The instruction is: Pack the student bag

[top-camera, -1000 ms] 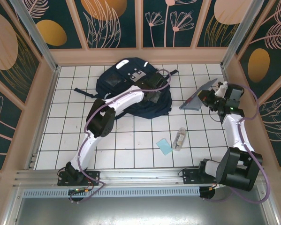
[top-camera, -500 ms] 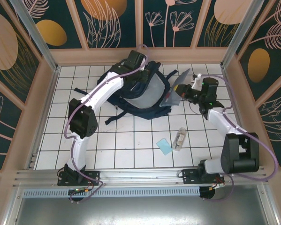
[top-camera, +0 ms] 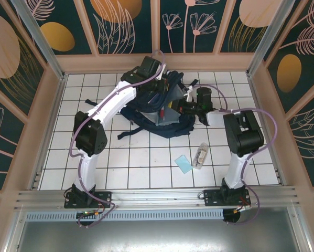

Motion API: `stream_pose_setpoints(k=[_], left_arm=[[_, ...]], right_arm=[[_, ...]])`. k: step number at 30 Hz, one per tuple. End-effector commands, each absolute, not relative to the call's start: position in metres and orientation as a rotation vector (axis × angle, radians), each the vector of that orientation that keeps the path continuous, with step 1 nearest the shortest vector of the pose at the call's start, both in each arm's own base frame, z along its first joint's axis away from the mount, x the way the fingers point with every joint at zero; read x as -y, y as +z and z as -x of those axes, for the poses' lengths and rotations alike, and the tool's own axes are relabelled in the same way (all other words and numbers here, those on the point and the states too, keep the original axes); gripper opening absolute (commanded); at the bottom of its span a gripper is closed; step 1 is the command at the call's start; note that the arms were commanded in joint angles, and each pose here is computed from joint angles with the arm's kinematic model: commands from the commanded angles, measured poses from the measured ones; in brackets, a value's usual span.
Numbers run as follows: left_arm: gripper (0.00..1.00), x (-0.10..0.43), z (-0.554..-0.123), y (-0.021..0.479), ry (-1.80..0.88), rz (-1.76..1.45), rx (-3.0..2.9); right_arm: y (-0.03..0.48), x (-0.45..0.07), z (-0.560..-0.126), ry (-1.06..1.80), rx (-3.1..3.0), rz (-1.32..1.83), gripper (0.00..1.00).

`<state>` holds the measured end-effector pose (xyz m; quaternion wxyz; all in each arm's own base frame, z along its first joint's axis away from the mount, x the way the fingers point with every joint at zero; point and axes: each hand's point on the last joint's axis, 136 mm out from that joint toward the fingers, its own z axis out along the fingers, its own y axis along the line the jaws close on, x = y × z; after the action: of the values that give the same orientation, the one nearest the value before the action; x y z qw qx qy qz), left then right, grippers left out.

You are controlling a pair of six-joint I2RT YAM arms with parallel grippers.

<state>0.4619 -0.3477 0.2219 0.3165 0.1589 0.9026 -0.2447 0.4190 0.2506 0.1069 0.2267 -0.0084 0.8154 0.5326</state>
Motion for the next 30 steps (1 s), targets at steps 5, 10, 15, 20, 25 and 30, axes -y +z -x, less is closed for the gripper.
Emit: stream_pose_setpoints(k=[5, 10, 15, 20, 25, 30], left_arm=[[0.0, 0.367, -0.445, 0.326, -0.919, -0.434, -2.103], [0.0, 0.376, -0.431, 0.33, -1.049, -0.445, -2.1], [0.0, 0.378, -0.43, 0.324, -1.08, -0.424, -2.099], [0.0, 0.378, -0.443, 0.313, -1.038, -0.382, -2.103], [0.0, 0.373, -0.464, 0.302, -0.973, -0.304, -2.092], [0.0, 0.374, -0.483, 0.295, -0.979, -0.219, -2.067]], right_arm=[[0.053, -0.233, -0.453, 1.391, -2.387, -0.298, 0.0], [0.077, -0.265, -0.488, 1.367, -2.334, -0.293, 0.0], [0.09, -0.319, -0.508, 1.501, -2.274, -0.322, 0.0], [0.084, -0.37, -0.489, 1.695, -2.275, -0.3, 0.0], [0.083, -0.318, -0.474, 1.616, -2.264, -0.376, 0.58], [0.103, -0.255, -0.435, 1.413, -2.282, -0.369, 0.67]])
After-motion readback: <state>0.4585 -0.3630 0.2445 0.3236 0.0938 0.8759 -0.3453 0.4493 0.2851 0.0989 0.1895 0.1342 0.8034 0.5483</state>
